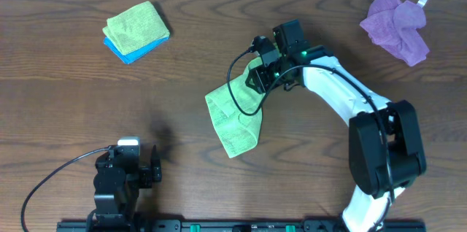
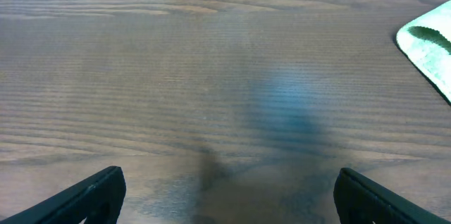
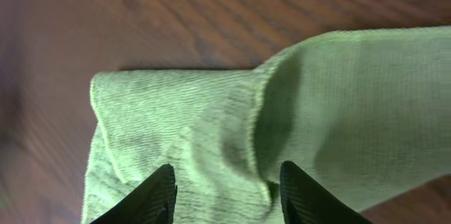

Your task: Fold the cloth

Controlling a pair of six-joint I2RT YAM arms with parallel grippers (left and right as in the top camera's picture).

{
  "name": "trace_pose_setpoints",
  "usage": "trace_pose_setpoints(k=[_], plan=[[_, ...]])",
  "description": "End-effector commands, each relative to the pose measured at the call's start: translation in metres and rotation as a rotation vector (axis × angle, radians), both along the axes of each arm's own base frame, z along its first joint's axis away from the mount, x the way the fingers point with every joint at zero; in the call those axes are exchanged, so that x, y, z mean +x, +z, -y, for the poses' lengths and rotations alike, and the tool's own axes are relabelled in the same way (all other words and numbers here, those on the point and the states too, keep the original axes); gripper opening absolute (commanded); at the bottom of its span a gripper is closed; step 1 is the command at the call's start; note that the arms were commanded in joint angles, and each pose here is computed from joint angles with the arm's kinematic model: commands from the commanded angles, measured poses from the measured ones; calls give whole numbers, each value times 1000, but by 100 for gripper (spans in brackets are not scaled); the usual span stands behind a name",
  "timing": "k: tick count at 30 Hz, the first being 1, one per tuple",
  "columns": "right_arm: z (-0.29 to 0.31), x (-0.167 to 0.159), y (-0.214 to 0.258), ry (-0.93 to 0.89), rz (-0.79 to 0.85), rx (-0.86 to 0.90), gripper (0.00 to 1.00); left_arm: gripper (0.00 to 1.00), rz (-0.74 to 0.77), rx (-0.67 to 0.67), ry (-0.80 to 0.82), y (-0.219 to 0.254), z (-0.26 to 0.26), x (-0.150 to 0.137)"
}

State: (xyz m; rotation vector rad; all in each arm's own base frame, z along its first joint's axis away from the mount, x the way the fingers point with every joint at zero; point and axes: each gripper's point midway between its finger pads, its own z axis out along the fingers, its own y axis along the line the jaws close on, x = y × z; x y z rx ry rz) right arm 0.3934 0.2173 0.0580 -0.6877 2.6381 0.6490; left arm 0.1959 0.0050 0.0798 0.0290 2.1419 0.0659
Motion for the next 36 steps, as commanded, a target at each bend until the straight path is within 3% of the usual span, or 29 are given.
trace_pose_setpoints(k=[1,19,22,27,36], plan=[[1,5,-9,12,-8,3,48,95,1,-4,5,-2,0,0],[-14,-5,-26,58,-66,51,45,95,1,-4,5,-2,0,0],[-16,-7,-30,62,-77,51,34,95,1,-4,5,-2,0,0],[-15,-4,-23,34,-75,61,1,95,1,-4,5,-2,0,0],[-7,-4,40,-40,-18,110,1,95,0,-21,-21,-2,5,0]])
